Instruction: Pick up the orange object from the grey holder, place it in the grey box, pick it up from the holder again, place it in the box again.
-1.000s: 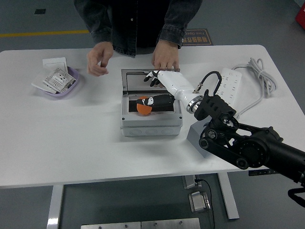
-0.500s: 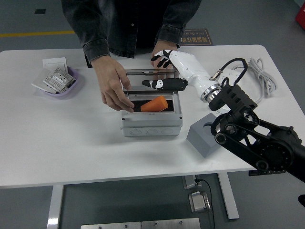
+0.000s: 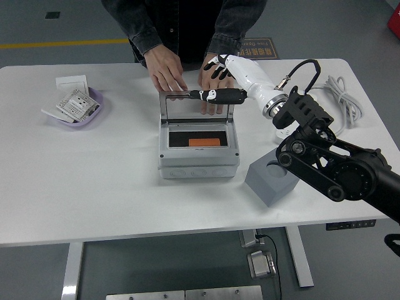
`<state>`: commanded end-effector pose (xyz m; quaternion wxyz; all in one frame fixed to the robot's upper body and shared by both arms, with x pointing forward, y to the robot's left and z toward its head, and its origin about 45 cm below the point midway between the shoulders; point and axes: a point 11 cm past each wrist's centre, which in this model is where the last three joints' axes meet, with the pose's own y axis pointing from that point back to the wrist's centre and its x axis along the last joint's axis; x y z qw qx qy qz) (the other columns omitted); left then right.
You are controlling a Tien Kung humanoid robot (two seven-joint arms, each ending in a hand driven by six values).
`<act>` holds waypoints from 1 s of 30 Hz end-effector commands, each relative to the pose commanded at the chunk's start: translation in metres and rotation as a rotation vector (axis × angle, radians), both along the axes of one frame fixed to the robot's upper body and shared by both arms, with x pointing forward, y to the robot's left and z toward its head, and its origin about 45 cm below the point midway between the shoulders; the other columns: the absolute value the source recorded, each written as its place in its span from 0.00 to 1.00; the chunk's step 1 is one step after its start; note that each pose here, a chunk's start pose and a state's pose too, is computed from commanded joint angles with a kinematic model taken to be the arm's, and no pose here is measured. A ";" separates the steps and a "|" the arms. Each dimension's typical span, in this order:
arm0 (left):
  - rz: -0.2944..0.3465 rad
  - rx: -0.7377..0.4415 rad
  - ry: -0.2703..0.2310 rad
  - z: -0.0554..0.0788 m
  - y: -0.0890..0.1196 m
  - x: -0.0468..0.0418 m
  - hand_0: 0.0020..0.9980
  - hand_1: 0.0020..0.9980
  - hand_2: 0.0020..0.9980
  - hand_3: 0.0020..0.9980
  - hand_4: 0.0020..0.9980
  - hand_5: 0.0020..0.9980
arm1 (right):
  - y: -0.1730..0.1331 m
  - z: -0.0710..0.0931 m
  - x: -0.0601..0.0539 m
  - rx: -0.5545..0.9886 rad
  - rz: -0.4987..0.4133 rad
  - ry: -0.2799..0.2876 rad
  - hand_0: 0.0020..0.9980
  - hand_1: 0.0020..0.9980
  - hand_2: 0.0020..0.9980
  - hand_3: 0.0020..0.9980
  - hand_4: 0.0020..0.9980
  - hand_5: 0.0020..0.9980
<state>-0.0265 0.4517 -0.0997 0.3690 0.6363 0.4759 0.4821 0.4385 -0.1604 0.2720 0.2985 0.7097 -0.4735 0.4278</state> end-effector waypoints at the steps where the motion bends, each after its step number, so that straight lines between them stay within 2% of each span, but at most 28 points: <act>1: 0.000 0.000 0.000 0.000 0.000 0.0003 0.67 0.72 0.61 0.62 0.49 0.04 | 0.002 -0.002 0.001 -0.002 0.001 0.006 0.73 0.67 0.66 0.67 1.00 0.75; 4: -0.002 0.000 -0.002 0.000 0.000 0.0012 0.67 0.72 0.61 0.62 0.49 0.04 | 0.007 -0.009 0.005 -0.007 0.008 0.026 0.73 0.67 0.66 0.67 1.00 0.75; 5: -0.003 0.000 -0.003 0.000 0.000 0.0014 0.67 0.72 0.61 0.61 0.49 0.04 | 0.009 -0.011 0.005 -0.009 0.010 0.031 0.78 0.71 0.69 0.67 1.00 0.81; 10: -0.005 0.000 -0.002 0.000 0.001 0.0020 0.67 0.72 0.61 0.61 0.49 0.04 | 0.015 -0.021 0.009 -0.013 0.020 0.053 0.78 0.71 0.69 0.67 1.00 0.81; 11: -0.006 0.000 -0.002 0.000 0.001 0.0021 0.67 0.72 0.61 0.61 0.49 0.04 | 0.016 -0.022 0.009 -0.013 0.021 0.055 0.79 0.71 0.69 0.67 1.00 0.77; 21: -0.014 -0.002 -0.005 0.000 0.000 0.0044 0.67 0.72 0.61 0.61 0.50 0.04 | 0.018 -0.038 0.016 -0.007 0.008 0.089 0.78 0.70 0.69 0.65 1.00 0.77; 30: -0.020 -0.008 -0.008 -0.001 -0.002 0.0030 0.67 0.72 0.61 0.61 0.50 0.04 | 0.011 -0.049 0.010 -0.017 0.003 0.109 0.78 0.69 0.68 0.64 1.00 0.76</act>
